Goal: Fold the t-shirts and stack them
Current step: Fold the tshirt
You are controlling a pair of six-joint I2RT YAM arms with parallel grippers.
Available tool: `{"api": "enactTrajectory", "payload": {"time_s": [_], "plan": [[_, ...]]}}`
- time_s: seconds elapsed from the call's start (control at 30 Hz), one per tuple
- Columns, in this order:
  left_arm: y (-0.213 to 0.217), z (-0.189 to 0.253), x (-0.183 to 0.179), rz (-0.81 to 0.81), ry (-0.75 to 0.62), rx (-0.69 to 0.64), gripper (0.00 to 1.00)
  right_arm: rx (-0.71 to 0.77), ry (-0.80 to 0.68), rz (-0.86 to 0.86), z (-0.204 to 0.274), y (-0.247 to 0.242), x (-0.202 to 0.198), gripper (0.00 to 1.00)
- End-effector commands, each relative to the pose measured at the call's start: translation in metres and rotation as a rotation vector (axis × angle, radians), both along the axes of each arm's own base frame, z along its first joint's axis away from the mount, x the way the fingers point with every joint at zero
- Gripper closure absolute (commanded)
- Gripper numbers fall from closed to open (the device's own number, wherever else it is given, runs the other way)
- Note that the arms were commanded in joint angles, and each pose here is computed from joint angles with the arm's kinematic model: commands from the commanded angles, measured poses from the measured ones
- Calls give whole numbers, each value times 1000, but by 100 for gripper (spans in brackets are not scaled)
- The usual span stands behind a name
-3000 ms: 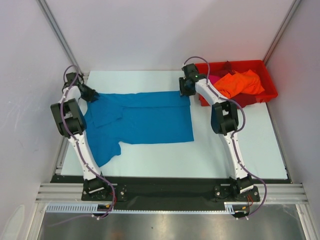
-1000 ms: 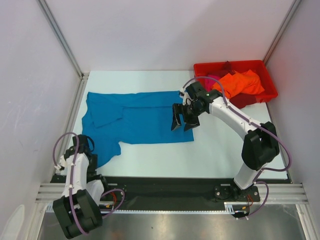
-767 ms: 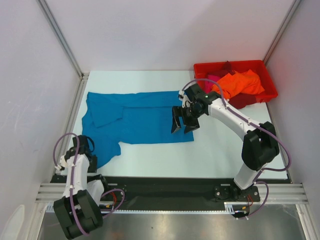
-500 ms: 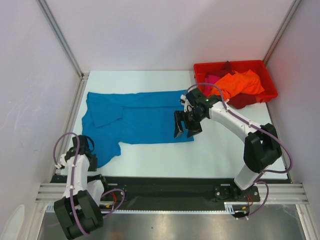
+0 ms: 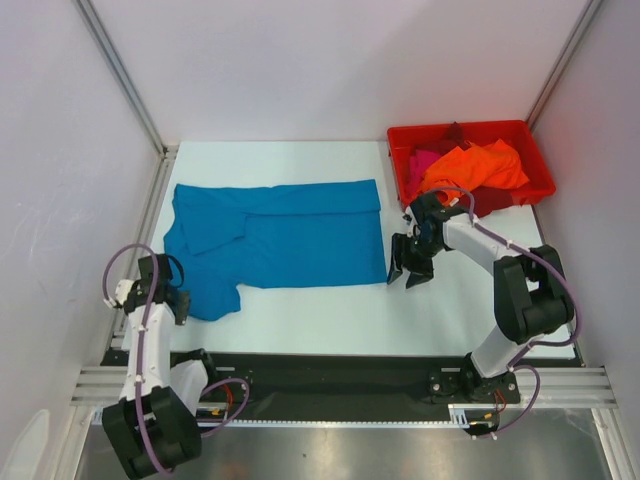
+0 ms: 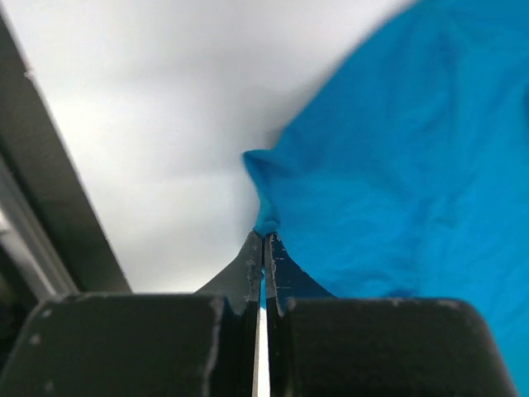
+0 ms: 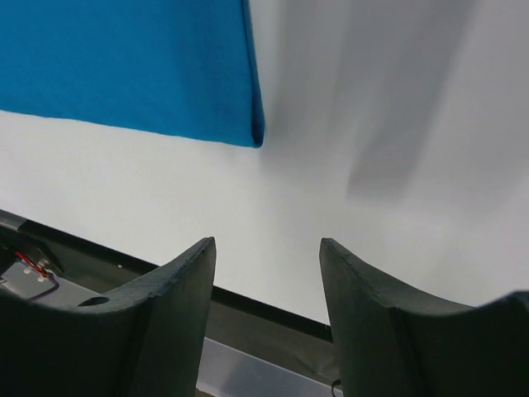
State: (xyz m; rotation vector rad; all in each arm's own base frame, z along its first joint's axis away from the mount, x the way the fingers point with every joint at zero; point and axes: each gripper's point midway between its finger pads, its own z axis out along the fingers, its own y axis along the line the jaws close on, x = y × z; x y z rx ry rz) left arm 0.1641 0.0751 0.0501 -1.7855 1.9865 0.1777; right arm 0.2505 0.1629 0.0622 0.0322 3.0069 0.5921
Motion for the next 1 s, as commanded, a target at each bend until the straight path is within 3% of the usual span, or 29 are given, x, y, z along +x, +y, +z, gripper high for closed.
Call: {"api": "enactTrajectory", "payload": {"time_s": [0.0,0.23,0.4,0.97], "plan": [[2,22,23,-74,-94,62,100,27,-62,-51,-6,2,17,40],[-2,32,27,-123,-98,91,100,105,-78,-164,-16,9,37,39],[-2,31,21,-111,-75,90,100,123,-4,-204,-43,14,35,49],[5,36,20,-81,-33,105,100,118,90,-238,-67,15,20,54]]}}
